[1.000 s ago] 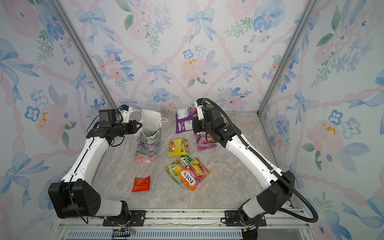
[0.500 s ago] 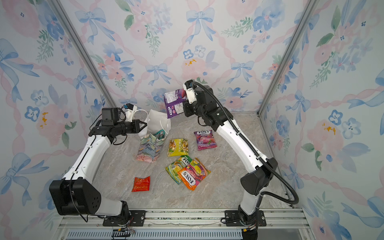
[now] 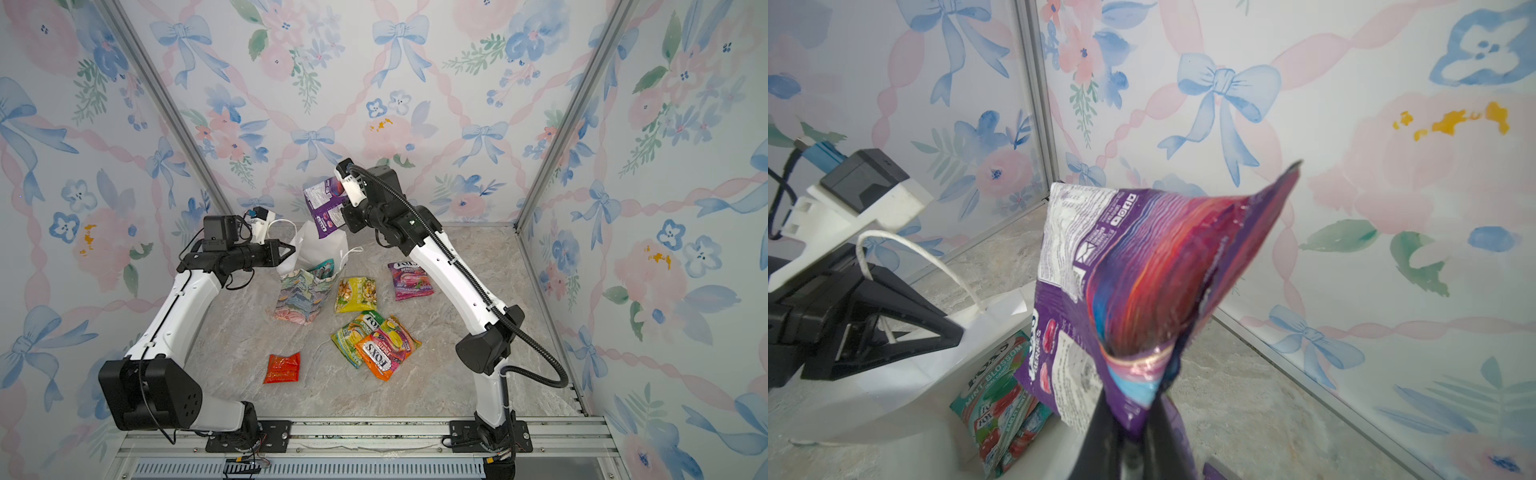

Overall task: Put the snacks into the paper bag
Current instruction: 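Lift the purple packet with the right gripper and carry it over the bag, then lower the purple packet into the bag and open the right gripper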

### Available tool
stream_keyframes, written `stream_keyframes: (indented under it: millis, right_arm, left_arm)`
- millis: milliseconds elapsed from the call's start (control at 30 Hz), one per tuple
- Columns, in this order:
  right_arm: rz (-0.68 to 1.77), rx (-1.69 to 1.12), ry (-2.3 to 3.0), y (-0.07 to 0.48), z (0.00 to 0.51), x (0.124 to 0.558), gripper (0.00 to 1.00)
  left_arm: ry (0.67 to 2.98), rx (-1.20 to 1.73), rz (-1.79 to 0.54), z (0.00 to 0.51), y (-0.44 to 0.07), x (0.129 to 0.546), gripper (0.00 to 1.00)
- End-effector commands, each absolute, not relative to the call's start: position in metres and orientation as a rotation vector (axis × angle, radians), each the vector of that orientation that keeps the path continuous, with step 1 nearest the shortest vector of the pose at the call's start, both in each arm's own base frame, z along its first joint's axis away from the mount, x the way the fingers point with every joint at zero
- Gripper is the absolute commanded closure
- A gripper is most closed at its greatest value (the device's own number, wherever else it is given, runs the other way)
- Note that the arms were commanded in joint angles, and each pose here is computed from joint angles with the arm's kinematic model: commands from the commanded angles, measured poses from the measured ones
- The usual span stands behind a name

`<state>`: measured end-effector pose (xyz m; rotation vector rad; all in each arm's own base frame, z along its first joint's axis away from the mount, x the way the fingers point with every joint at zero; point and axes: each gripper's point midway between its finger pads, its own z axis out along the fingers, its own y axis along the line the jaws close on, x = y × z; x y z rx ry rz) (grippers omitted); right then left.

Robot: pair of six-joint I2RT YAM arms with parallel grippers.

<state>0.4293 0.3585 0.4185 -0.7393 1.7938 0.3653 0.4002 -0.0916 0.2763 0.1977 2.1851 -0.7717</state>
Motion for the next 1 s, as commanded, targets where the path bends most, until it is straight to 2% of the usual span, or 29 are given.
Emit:
stream_keyframes:
  millis: [0, 400, 633, 967]
  right_arm:
    - [0.367, -0.752, 1.692, 0.348, 0.461, 0.412, 0.96]
    - [0.309, -0.966, 1.764, 0.375, 0.402, 0.407, 0.98]
    - [0.338, -1.122, 1.785, 0.382, 0.372, 0.389, 0.99]
    - [0.352, -1.279, 1.781, 0.398, 0.348, 0.373, 1.0]
  left_arm:
    - [2.15, 0.258, -0.789, 0.287, -0.098, 0.395, 1.0]
    - [2.158, 0.232, -0.721, 0.285, -0.09, 0.397, 1.0]
    - [2.16, 0.208, -0.679, 0.286, -0.084, 0.4, 1.0]
    - [2.158, 0.188, -0.651, 0.288, -0.079, 0.401, 1.0]
